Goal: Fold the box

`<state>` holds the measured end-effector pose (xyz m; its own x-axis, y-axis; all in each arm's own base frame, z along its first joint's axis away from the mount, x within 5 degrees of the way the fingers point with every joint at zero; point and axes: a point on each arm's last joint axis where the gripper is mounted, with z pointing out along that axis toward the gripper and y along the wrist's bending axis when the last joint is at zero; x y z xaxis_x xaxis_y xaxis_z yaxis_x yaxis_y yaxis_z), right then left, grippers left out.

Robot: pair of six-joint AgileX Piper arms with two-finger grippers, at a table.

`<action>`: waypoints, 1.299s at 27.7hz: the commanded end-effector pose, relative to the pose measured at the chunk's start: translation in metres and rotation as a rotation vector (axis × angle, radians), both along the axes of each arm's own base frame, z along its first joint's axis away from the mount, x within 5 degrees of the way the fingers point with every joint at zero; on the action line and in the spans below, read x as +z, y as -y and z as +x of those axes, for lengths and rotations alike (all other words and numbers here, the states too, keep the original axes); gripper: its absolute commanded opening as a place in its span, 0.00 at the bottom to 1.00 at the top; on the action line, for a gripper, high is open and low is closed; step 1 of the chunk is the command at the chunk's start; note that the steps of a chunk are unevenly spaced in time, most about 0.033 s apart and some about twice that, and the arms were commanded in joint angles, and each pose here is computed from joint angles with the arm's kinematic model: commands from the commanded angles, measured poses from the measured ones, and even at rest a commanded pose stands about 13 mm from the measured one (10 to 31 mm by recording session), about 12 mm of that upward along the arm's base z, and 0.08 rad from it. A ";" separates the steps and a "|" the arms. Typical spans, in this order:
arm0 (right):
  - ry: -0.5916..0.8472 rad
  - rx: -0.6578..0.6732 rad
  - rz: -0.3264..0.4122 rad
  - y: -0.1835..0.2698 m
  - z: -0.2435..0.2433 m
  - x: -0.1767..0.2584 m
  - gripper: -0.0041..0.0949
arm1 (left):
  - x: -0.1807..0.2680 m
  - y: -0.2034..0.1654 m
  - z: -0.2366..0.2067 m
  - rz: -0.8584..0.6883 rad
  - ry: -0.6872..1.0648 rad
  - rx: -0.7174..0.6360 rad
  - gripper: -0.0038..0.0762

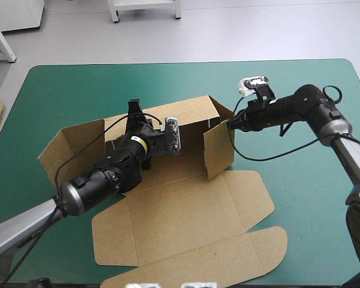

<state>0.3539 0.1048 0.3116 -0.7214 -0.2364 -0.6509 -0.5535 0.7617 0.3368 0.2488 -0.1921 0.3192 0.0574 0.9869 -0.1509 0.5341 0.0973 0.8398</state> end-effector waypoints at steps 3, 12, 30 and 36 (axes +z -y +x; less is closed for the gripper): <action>0.276 0.000 0.053 0.004 -0.029 0.016 0.04 | 0.007 -0.006 -0.004 -0.055 -0.030 0.054 0.04; 0.357 0.027 0.062 0.008 -0.057 -0.002 0.04 | 0.006 -0.005 -0.005 -0.063 -0.039 0.053 0.04; 0.379 0.158 0.063 0.002 -0.068 -0.005 0.31 | 0.006 -0.005 -0.005 -0.067 -0.039 0.051 0.04; 0.402 0.133 0.054 0.004 -0.065 -0.004 0.55 | 0.007 -0.004 -0.005 -0.070 -0.037 0.046 0.04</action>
<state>0.2908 0.1013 0.2873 -0.4271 -0.3149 -0.8476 -0.7460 0.6525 0.1335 0.2483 -0.1925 0.3185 0.0574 0.9858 -0.1575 0.5425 0.1016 0.8339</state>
